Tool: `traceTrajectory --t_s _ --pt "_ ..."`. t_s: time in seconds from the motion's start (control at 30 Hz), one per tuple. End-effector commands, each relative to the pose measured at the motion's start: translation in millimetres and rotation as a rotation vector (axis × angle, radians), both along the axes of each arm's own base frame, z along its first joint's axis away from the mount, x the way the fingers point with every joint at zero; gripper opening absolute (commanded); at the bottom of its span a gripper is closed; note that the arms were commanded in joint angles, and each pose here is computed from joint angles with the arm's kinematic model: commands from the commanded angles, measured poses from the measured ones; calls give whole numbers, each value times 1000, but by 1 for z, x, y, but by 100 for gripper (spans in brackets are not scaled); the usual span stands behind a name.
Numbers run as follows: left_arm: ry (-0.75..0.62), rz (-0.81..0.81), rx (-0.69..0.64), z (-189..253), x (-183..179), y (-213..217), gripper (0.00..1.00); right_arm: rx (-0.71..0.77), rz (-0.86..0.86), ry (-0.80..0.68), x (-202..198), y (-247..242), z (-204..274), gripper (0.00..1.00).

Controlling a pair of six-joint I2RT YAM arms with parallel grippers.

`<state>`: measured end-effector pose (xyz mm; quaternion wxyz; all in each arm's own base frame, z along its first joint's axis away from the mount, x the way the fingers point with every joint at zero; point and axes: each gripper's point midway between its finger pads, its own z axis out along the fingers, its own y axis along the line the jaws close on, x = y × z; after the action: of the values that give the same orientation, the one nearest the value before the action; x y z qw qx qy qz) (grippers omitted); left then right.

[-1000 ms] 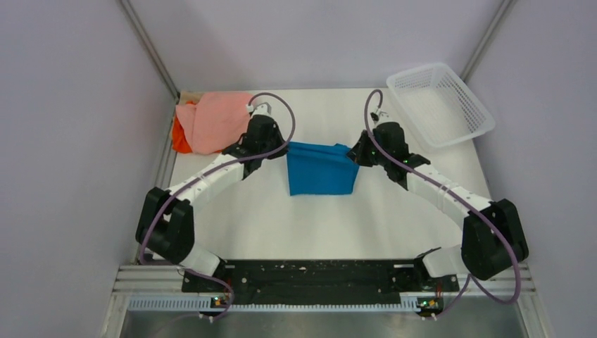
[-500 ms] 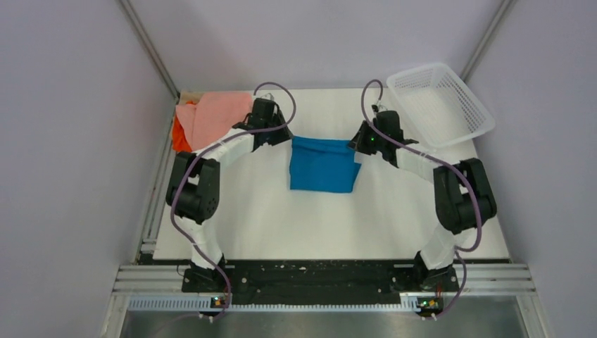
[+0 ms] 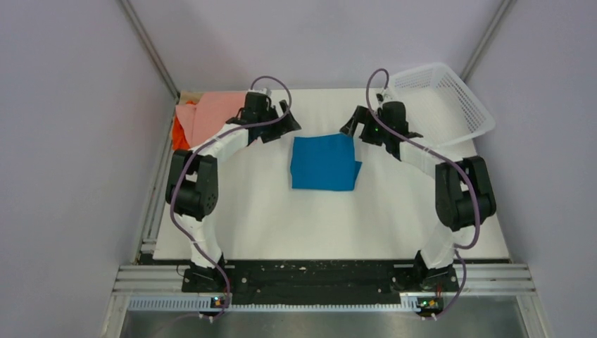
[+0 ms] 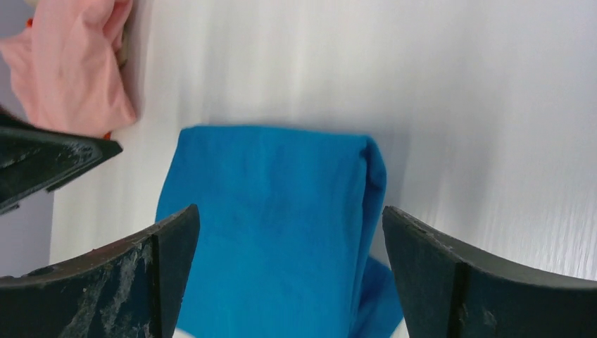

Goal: Fold and stack the t-shirts
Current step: Smooth out wrinkles on the folded tshirt

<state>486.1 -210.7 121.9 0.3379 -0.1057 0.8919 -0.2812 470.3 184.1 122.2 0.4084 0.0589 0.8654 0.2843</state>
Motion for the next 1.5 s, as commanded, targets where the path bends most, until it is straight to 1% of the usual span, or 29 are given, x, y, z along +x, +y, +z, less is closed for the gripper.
traceTrajectory --t_s 0.0,0.03,0.1,0.2,0.27,0.33,0.47,0.57,0.67,0.8,0.9,1.1,1.2,1.3,1.4,1.47 --pt "-76 -154 -84 29 -28 -38 97 140 133 -112 -40 23 38 99" --pt "-69 -180 -93 25 -32 -47 98 180 176 -140 -46 32 43 99" --pt "-58 -222 -107 19 -35 -64 99 207 232 -139 -54 45 40 99" --pt "3 -273 -127 0 -37 -86 99 193 230 -88 -45 49 22 99" --pt "50 -291 -119 -21 -40 -95 99 184 209 -63 -37 49 7 99" --pt "93 -278 -94 -43 -40 -95 99 179 192 -44 -31 49 -7 99" --pt "189 -232 -25 -87 -41 -85 99 171 175 54 -23 49 -51 99" --pt "214 -220 -1 -98 -39 -82 98 224 190 121 -24 54 -72 99" --pt "205 -214 13 -91 -34 -81 97 266 218 155 -27 58 -81 99" --pt "160 -193 29 -74 -31 -76 97 262 210 155 -28 52 -82 99" --pt "154 -182 30 -73 -36 -72 97 265 205 142 -28 47 -78 99" --pt "169 -166 43 -84 -47 -64 97 171 145 107 -31 31 -72 99" --pt "161 -160 39 -80 -51 -62 97 137 127 58 -35 23 -54 99" --pt "102 -144 41 -59 -59 -55 98 114 132 13 -46 19 -34 99" --pt "-21 -113 47 -17 -69 -43 99 65 119 -65 -58 12 -5 99" --pt "-97 -97 60 9 -83 -33 99 44 115 -124 -70 8 17 99"
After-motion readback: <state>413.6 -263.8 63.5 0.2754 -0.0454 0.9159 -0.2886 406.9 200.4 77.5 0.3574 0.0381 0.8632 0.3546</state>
